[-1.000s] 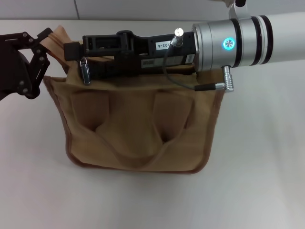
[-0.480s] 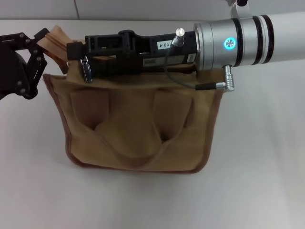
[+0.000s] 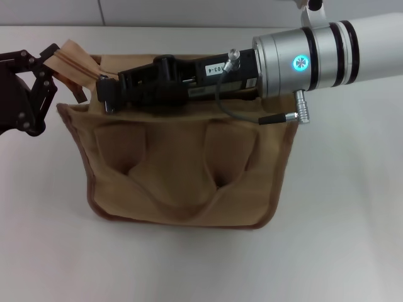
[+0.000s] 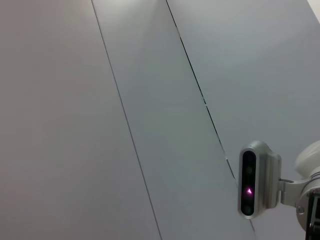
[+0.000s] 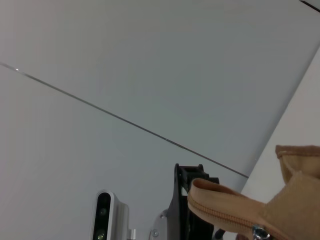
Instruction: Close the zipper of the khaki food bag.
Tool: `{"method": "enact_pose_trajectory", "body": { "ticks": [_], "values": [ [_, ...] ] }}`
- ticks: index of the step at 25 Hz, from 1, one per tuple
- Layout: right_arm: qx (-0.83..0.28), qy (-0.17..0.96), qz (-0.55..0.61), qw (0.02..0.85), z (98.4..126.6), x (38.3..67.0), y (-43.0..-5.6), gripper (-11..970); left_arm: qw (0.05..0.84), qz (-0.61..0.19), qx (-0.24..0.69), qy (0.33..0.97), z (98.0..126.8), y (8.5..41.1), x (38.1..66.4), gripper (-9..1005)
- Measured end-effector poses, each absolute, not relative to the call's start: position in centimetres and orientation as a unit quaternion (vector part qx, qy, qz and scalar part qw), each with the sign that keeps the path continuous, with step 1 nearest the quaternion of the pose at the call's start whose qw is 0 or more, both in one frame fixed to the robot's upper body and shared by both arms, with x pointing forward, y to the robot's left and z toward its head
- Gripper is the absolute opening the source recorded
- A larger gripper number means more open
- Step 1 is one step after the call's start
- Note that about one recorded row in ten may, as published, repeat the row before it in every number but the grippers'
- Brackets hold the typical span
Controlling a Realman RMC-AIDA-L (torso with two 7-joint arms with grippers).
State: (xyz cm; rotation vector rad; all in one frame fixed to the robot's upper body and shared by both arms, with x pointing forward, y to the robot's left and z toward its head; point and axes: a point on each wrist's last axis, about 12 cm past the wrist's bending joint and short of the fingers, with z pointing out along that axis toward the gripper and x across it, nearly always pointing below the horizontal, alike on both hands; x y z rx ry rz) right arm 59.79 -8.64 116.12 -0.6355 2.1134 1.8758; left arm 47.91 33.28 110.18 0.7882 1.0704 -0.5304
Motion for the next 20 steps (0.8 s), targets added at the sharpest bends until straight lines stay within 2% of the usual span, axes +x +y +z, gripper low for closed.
{"method": "enact_pose_trajectory", "body": {
  "ticks": [6, 9, 15, 20],
  "values": [
    [-0.220, 0.725, 0.640, 0.128, 115.97, 59.79, -8.85, 436, 0.754, -0.246, 0.362, 0.489, 110.14, 33.21, 47.80, 45],
    [-0.218, 0.725, 0.639, 0.131, 115.87, 59.80, -9.00, 193, 0.754, -0.247, 0.363, 0.489, 110.13, 33.19, 47.79, 46],
    [-0.223, 0.730, 0.632, 0.131, 115.73, 59.82, -8.95, 33, 0.757, -0.249, 0.365, 0.481, 110.10, 33.01, 47.61, 48],
    [-0.230, 0.734, 0.625, 0.135, 115.73, 59.90, -8.84, 16, 0.757, -0.250, 0.366, 0.480, 110.12, 32.99, 47.58, 50]
  ]
}}
